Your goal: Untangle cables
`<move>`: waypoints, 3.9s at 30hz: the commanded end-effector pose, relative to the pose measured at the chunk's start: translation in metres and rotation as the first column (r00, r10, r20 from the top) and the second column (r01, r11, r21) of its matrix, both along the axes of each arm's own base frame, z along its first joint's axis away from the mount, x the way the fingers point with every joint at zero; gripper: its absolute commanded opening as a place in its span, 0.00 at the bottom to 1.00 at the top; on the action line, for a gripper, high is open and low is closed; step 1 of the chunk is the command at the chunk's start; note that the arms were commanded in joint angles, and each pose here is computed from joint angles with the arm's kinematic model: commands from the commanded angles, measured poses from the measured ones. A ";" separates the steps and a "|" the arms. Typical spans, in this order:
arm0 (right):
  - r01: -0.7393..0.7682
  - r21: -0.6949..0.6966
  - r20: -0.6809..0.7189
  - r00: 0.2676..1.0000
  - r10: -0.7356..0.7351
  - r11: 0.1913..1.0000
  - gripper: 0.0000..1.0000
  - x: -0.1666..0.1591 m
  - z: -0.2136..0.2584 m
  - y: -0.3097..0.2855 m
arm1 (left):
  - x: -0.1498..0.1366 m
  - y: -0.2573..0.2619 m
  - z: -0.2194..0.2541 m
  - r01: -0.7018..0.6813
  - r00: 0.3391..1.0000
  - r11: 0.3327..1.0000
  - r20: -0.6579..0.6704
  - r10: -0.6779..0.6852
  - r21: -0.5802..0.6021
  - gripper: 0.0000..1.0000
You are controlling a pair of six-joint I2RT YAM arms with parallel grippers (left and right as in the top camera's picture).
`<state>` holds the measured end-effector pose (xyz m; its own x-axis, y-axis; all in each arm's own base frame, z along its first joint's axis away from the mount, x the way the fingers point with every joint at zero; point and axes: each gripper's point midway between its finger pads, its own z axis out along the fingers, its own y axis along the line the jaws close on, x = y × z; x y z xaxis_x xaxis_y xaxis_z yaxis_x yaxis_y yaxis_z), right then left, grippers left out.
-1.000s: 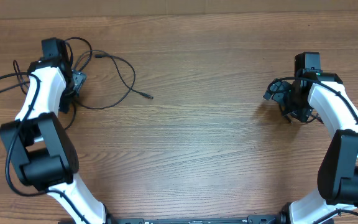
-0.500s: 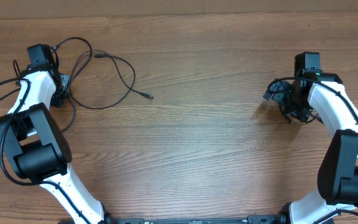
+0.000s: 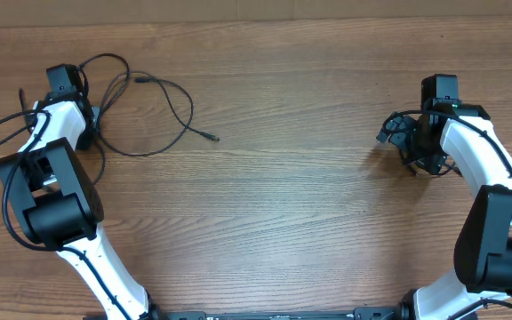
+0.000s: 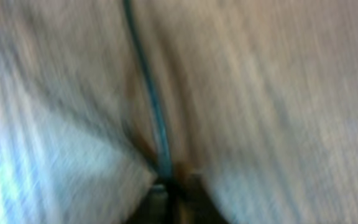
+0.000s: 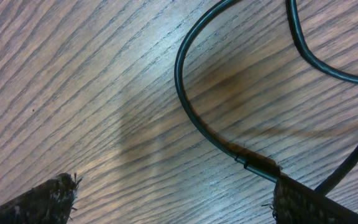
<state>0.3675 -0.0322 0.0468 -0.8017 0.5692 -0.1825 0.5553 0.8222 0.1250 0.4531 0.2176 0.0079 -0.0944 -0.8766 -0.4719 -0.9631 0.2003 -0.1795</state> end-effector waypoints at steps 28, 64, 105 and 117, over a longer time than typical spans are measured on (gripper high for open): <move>-0.004 0.002 -0.002 1.000 0.004 1.000 1.00 -0.001 -0.002 0.002 | 0.091 0.102 0.181 0.141 0.973 0.885 0.104 -0.208 0.443 0.04; -0.004 0.002 -0.001 1.000 0.004 1.000 1.00 -0.001 -0.002 0.002 | 0.165 0.117 0.100 0.394 0.872 0.789 0.079 -0.482 0.472 0.05; -0.004 0.002 -0.002 1.000 0.004 1.000 1.00 -0.001 -0.002 0.002 | 0.042 -0.232 0.128 0.692 0.647 0.638 -0.102 -0.755 -0.338 1.00; -0.004 0.002 -0.002 1.000 0.004 1.000 1.00 -0.001 -0.002 0.002 | 0.025 -0.267 0.039 0.675 0.518 0.624 -0.350 -0.780 -0.393 0.96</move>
<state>0.3675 -0.0322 0.0468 -0.8019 0.5689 -0.1826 0.5550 0.8224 0.1249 0.4859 -0.0606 0.0688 -0.9025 -0.4264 -0.0596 -0.4287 0.9029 0.0311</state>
